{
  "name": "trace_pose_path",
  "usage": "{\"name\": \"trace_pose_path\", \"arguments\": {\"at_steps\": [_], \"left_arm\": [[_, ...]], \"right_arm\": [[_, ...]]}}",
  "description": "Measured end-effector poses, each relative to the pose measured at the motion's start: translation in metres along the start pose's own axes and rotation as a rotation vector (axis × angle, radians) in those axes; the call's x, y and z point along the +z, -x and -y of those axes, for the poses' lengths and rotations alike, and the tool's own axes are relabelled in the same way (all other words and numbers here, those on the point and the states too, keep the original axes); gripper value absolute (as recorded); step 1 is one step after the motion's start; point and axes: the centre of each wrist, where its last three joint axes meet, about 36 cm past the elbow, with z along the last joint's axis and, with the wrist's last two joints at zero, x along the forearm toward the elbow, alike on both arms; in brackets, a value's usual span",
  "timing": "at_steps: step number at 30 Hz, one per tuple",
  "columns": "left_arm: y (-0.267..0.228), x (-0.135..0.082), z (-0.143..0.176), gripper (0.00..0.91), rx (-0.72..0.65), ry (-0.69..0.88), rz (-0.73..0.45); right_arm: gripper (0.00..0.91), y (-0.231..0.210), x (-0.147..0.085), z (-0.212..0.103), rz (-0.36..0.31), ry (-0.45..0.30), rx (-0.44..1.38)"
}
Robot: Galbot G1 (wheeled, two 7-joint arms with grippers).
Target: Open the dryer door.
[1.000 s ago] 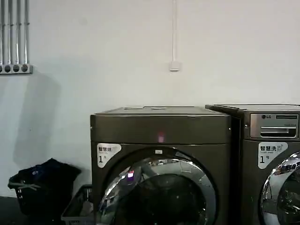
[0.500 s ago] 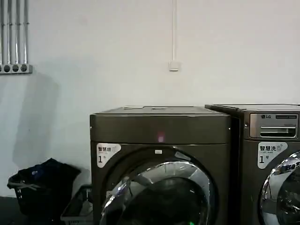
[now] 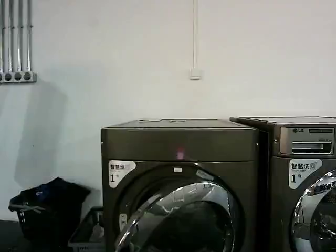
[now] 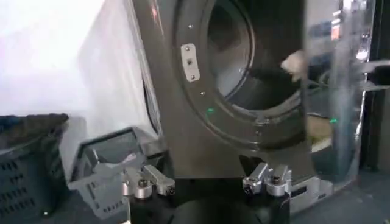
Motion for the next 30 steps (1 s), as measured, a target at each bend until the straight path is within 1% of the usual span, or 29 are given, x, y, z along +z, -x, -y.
{"name": "trace_pose_path", "arguments": {"at_steps": [3,8,15,20,25,30], "left_arm": [[0.009,0.002,-0.009,0.907,0.016,-0.023,0.005],[0.024,0.001,-0.026,0.907,0.066,-0.084,0.067],[0.037,0.004,-0.044,0.907,0.167,-0.031,0.144],[0.050,0.007,-0.050,0.907,0.245,-0.006,0.187],[0.066,0.011,-0.049,0.907,0.313,0.003,0.235],[0.085,0.016,-0.044,0.907,0.370,0.009,0.231]], "right_arm": [[0.907,-0.006,-0.002,-0.007,-0.009,0.002,-0.020],[0.907,-0.017,-0.006,-0.016,-0.022,-0.002,-0.028],[0.907,-0.030,-0.010,-0.027,-0.041,0.001,-0.033],[0.907,-0.042,-0.012,-0.039,-0.053,0.008,-0.032],[0.907,-0.053,-0.015,-0.048,-0.063,0.008,-0.024],[0.907,-0.063,-0.019,-0.054,-0.065,0.008,-0.011]]}}
